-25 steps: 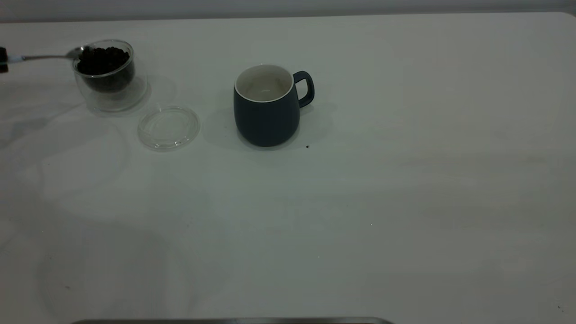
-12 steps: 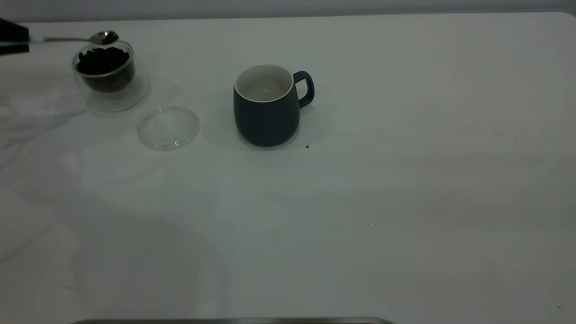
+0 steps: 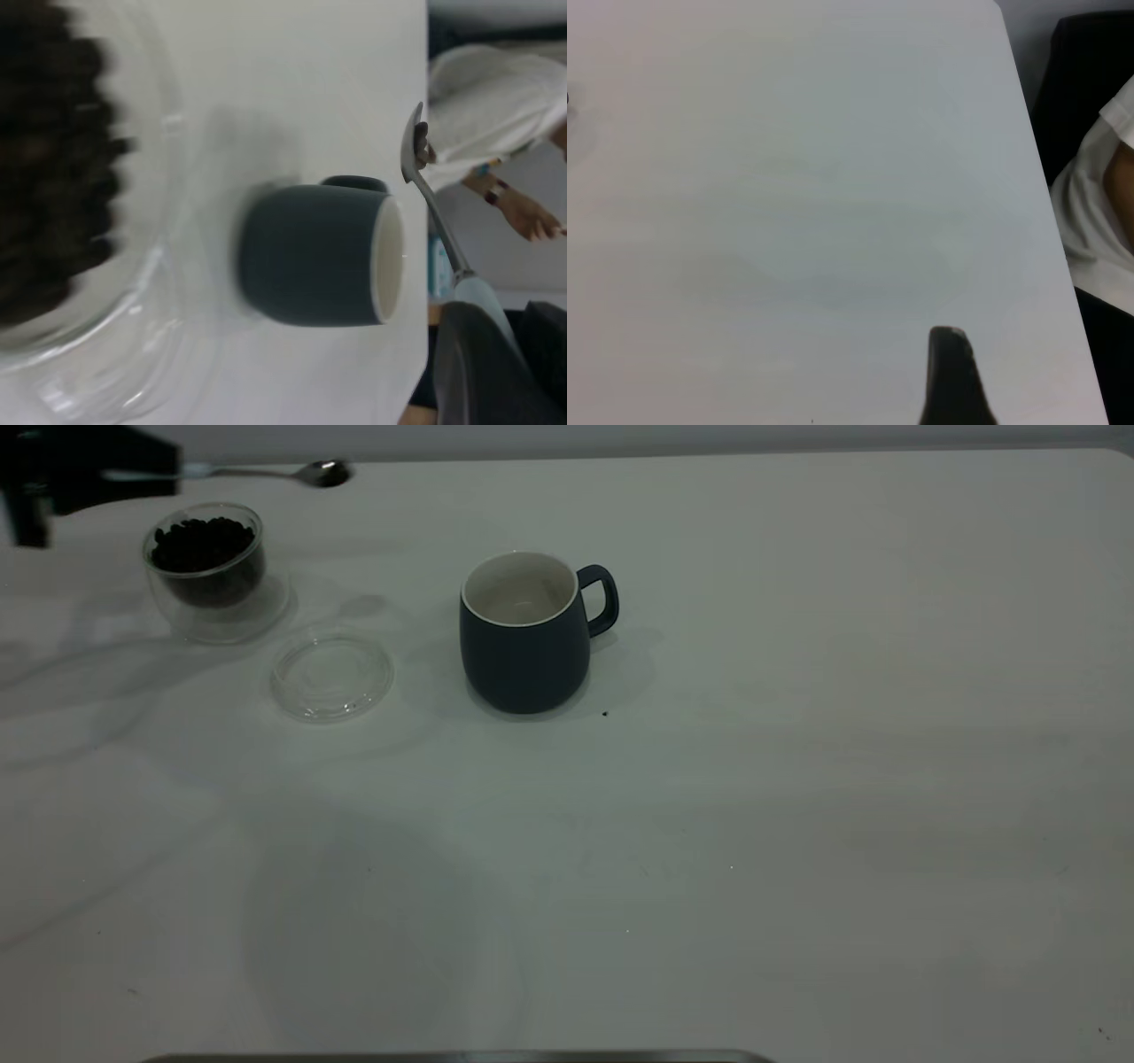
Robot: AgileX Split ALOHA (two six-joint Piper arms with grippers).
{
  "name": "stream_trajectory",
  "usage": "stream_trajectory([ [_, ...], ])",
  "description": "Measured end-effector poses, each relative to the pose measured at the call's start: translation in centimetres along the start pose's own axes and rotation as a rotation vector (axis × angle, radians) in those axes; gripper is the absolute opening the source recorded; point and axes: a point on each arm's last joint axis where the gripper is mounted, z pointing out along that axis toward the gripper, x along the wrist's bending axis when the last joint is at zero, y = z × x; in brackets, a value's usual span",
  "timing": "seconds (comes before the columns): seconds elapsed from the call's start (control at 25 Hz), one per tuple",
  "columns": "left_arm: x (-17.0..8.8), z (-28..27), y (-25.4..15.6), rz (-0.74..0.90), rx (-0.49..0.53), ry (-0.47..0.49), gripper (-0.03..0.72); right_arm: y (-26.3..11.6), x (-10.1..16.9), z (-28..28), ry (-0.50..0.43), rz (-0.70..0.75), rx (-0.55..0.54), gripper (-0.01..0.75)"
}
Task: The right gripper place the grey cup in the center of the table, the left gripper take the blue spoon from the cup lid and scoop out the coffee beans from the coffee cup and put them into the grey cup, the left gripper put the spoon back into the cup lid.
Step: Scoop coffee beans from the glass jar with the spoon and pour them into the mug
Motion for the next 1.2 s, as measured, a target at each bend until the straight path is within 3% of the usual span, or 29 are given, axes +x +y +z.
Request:
stream_trajectory([
  [0.56, -4.0, 8.3, -2.0, 0.128, 0.186, -0.054, 0.127, 0.0, 0.0, 0.0, 0.000, 0.000, 0.000, 0.459],
  [1.0, -4.7, 9.7, -2.6, 0.296, 0.221, -0.075, 0.127, 0.0, 0.0, 0.0, 0.000, 0.000, 0.000, 0.459],
  [1.2, -4.1, 9.8, -2.6, 0.407, 0.235, -0.015, 0.127, 0.0, 0.0, 0.0, 0.000, 0.000, 0.000, 0.459],
])
